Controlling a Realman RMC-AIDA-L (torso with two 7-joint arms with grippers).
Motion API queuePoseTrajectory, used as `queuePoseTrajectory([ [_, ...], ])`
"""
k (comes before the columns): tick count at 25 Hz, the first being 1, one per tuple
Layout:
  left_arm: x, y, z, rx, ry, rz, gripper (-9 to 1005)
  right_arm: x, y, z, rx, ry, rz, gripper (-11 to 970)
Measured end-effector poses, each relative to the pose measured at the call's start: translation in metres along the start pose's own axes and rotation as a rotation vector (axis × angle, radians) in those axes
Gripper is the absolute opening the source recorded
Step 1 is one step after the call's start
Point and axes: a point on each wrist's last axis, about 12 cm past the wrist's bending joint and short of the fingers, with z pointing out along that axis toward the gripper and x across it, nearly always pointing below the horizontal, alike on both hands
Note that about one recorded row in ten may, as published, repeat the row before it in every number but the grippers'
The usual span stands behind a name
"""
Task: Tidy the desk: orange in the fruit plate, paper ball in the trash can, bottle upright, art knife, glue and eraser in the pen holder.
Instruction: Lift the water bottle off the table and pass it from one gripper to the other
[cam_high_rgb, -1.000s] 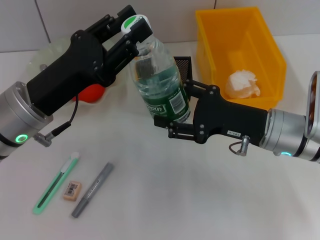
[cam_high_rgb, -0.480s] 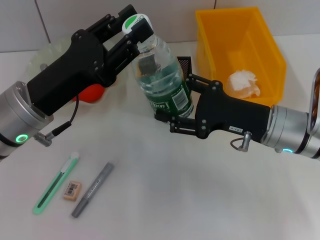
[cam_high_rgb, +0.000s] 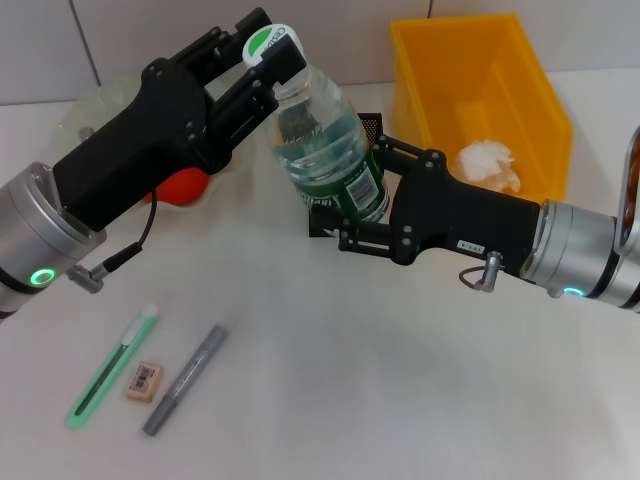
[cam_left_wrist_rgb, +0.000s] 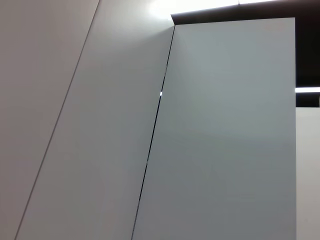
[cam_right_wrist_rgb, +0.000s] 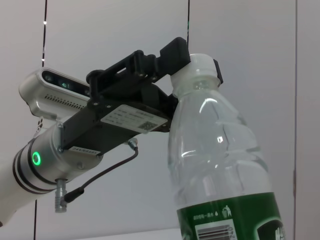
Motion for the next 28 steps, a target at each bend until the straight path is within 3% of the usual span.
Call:
queuePoseTrajectory([
  [28, -0.0001, -0.0007, 0.0000, 0.006, -0.002, 0.020, 431, -0.0014, -0.0036, 0.0063, -0.001, 0.013, 0.008, 764],
])
